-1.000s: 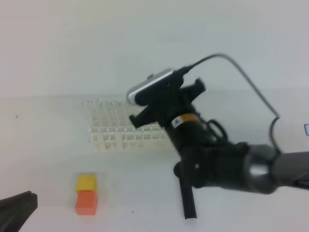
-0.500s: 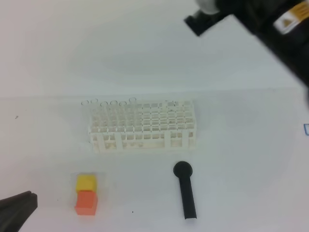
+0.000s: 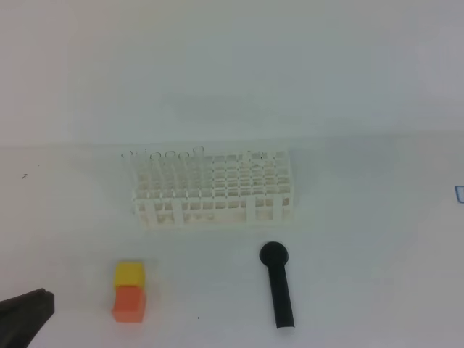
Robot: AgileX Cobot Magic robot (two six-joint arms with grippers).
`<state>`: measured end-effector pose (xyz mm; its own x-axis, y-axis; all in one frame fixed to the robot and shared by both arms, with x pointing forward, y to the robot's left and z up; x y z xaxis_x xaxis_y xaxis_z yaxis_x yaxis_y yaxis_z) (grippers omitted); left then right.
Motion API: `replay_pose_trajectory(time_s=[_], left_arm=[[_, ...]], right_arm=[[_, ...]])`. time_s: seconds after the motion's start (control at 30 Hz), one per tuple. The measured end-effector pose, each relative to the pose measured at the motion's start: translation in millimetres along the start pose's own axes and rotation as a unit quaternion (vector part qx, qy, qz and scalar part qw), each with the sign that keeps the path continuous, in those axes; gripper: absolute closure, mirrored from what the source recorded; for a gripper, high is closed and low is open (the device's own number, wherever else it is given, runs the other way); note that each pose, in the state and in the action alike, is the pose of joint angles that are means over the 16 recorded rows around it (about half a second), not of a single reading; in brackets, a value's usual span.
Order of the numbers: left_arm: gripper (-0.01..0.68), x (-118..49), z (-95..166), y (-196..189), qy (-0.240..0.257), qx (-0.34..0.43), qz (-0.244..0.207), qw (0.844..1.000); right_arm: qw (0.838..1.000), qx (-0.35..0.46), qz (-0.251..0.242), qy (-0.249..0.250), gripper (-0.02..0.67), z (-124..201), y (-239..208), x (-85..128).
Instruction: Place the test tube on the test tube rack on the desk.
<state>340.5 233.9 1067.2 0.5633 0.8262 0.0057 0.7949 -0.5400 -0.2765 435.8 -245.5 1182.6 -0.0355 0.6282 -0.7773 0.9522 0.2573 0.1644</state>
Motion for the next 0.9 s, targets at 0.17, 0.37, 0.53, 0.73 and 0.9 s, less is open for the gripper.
replay_pose_trajectory(time_s=[0.17,0.37,0.53,0.73,0.9], left_arm=[[0.673,9.0,0.5,-0.5,-0.012,0.002,-0.036,0.999],[0.673,34.5,1.5,-7.7,-0.043,-0.003,-0.139,0.989],[0.673,60.6,4.5,-22.0,-0.076,-0.008,-0.255,0.964],[0.673,82.1,9.1,-42.5,-0.106,-0.014,-0.37,0.923],[0.673,89.7,10.2,-50.0,-0.114,-0.024,-0.413,0.903]], right_arm=[[0.997,0.033,0.062,0.019,0.65,33.5,-70.5,12.9],[0.992,0.045,0.107,0.05,0.65,63.0,-118.9,45.1],[0.989,0.05,0.115,0.074,0.65,79.8,-133.2,66.2],[0.986,0.061,0.105,0.11,0.65,94.1,-135.9,83.3],[0.978,0.072,0.091,0.173,0.65,105.2,-136.7,98.0]])
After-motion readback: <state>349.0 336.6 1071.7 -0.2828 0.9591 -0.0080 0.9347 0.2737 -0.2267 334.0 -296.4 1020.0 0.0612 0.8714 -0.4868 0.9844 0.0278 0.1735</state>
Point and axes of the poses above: a point on each arm's last joint axis where the gripper is mounted, y pointing out along that axis toward the gripper, x along the wrist's bending axis when the last joint is at zero, z = x × y, the point moved 4 cm from there along y, pointing out along that axis toward the gripper, and after that the axes turned 2 degrees about -y, right-handed, at the moved point
